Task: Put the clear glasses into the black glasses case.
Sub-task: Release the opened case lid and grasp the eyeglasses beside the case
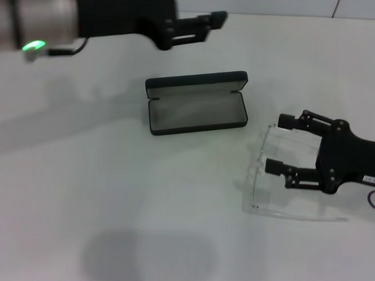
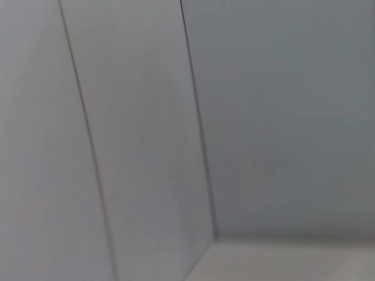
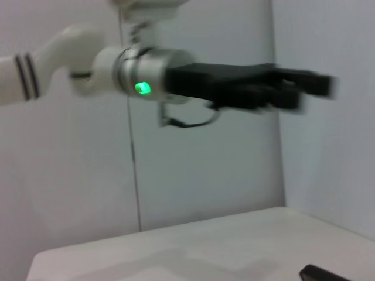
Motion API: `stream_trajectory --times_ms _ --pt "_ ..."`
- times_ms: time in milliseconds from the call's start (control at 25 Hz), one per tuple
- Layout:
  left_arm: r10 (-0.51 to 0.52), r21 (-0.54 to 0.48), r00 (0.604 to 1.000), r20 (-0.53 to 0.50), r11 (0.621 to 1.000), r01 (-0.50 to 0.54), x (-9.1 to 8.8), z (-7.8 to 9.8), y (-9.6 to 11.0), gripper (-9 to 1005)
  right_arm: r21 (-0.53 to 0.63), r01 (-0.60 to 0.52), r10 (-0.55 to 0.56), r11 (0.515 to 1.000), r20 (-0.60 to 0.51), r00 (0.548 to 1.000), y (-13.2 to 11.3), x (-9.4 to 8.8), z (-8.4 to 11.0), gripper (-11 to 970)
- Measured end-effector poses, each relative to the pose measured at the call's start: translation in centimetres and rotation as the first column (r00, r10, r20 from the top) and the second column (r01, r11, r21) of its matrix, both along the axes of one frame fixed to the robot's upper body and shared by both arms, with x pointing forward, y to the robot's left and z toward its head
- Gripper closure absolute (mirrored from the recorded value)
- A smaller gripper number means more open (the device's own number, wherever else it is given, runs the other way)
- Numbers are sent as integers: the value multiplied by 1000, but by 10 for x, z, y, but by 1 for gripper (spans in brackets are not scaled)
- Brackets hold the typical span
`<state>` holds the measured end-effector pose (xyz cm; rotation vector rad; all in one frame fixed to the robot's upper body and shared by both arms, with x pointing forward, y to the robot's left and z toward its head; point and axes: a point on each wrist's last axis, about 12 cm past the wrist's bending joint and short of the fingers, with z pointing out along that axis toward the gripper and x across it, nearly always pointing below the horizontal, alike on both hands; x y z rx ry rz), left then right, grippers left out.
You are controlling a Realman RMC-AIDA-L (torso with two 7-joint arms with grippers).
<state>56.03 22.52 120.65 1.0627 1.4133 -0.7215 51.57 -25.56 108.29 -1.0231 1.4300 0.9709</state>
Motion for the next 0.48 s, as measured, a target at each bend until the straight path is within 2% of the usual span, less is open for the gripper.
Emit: stream_trajectory --times_ms 40,240,400,480 --pt "0 0 1000 0 1000 0 0 0 0 406 4 8 -8 1000 1 1000 -1 1 1 91" --pt "-17 -236 1000 12 971 19 -25 -27 33 399 25 25 -24 999 -28 999 -4 4 5 91" --pt "-9 -308 999 -46 951 -6 -40 -52 48 395 46 41 -37 998 -80 996 -7 14 19 91" --pt "2 -328 998 -69 944 -25 -47 -62 55 392 61 58 -48 996 -155 987 -13 21 32 91"
